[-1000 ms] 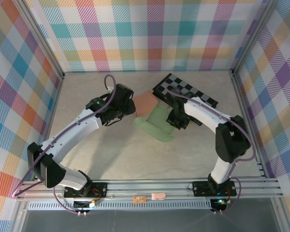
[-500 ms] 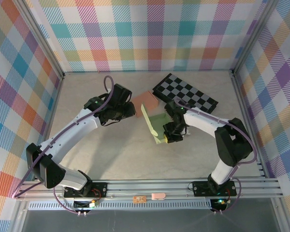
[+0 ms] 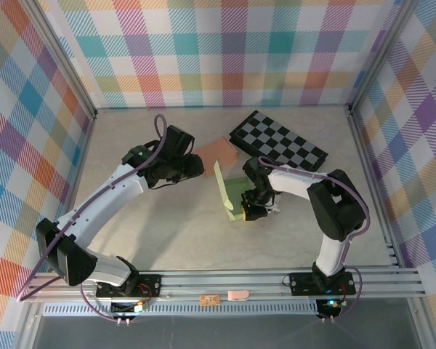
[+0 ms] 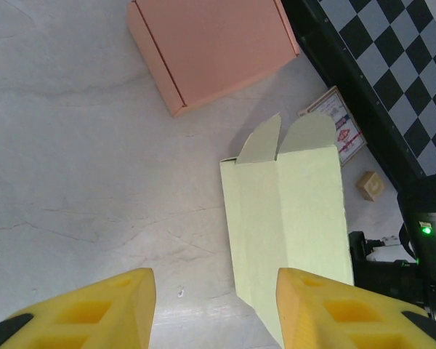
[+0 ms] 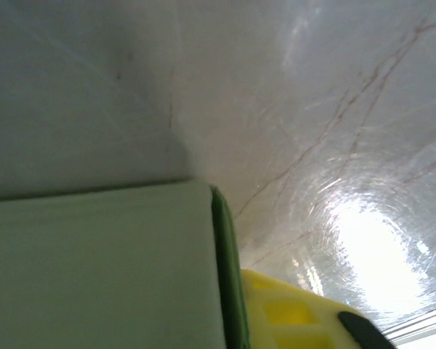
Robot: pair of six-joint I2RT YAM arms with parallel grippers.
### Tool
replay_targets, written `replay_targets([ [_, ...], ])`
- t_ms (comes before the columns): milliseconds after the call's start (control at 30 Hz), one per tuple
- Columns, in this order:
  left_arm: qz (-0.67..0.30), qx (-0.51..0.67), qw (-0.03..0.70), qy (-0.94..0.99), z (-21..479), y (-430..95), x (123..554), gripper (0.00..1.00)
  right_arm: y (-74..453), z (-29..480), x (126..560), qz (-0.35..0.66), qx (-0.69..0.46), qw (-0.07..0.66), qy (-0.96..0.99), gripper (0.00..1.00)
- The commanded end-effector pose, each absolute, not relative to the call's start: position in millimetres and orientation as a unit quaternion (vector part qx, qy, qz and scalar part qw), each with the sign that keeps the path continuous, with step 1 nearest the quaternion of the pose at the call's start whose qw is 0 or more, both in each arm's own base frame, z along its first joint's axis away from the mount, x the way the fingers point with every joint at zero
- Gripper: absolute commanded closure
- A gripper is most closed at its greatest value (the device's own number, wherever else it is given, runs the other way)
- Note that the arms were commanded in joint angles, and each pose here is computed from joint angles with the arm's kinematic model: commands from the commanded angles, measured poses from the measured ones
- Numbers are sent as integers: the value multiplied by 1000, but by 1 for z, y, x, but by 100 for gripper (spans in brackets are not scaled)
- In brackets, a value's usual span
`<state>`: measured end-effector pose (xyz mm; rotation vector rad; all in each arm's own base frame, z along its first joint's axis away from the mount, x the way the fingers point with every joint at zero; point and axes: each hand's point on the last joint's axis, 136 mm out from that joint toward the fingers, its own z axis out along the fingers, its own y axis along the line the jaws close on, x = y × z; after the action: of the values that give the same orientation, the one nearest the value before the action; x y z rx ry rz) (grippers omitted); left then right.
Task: Fold the paper box
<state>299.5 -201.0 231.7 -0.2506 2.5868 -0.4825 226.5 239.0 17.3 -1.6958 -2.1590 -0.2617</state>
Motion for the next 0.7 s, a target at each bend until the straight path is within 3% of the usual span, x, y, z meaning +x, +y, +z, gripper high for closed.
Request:
replay_targets([
  [0,-180,-85,243,949,240,-193,291,53,245,16,224,-86,-613,209,-757,74],
  [400,-190,-76,189,960,228,-199,280,50,239,57,239,-124,-605,153,-772,34],
  [667,-196,-74,155,965,217,-208,278,49,223,94,263,-156,-563,80,-808,28],
])
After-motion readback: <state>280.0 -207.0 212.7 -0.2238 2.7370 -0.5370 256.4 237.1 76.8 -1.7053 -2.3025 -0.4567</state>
